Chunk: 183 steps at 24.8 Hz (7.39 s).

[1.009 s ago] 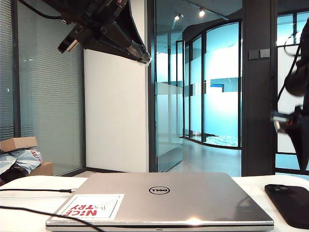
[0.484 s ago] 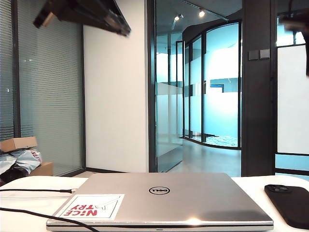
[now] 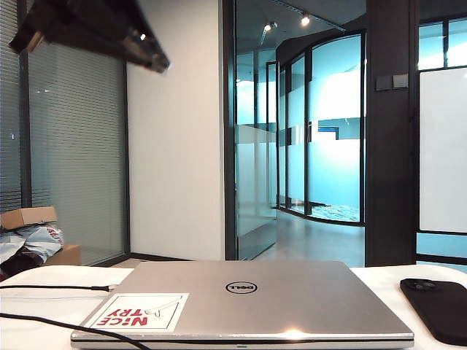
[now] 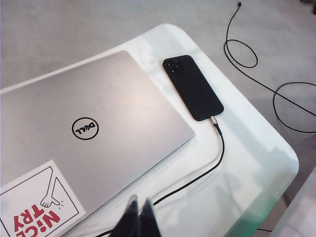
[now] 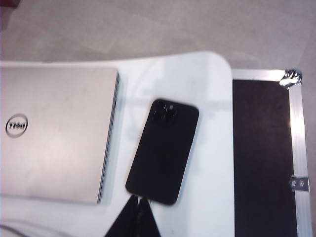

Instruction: Pick up the charging cable and the phone, plug the charging cable into the charging port on the phone, and finally place them back on the table.

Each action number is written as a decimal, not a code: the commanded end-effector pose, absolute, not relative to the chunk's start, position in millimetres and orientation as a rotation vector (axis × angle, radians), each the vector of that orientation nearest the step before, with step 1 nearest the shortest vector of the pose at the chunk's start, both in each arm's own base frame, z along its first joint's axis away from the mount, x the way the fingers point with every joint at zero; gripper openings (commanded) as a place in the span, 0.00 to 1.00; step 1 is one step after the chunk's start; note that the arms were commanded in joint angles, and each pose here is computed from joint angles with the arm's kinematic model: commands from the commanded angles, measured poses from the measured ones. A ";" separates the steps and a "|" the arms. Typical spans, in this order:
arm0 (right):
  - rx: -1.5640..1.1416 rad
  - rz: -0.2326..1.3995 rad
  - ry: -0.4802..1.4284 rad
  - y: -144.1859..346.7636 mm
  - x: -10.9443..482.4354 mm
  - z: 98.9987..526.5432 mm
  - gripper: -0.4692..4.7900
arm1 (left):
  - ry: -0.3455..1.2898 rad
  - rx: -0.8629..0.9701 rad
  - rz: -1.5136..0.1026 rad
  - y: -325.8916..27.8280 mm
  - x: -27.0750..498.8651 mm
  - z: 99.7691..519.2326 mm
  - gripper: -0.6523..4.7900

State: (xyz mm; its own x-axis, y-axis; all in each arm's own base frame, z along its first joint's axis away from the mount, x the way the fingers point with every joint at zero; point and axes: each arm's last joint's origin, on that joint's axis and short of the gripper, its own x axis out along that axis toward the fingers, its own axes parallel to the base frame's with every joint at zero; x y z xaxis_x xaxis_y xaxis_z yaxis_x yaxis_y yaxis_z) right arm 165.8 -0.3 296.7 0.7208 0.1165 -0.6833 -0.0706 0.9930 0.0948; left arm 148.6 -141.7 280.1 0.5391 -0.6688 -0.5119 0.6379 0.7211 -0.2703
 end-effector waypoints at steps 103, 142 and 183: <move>0.029 0.153 0.282 2.9 85.4 289.7 0.08 | -0.053 0.029 -0.164 -7.4 97.3 169.2 0.11; -0.017 -0.048 -0.164 -0.7 96.1 180.3 0.08 | -0.060 0.029 -0.165 -7.4 97.3 169.9 0.11; -0.006 -0.078 -0.113 -5.9 96.6 175.3 0.08 | -0.061 0.029 -0.165 -7.4 97.3 170.0 0.11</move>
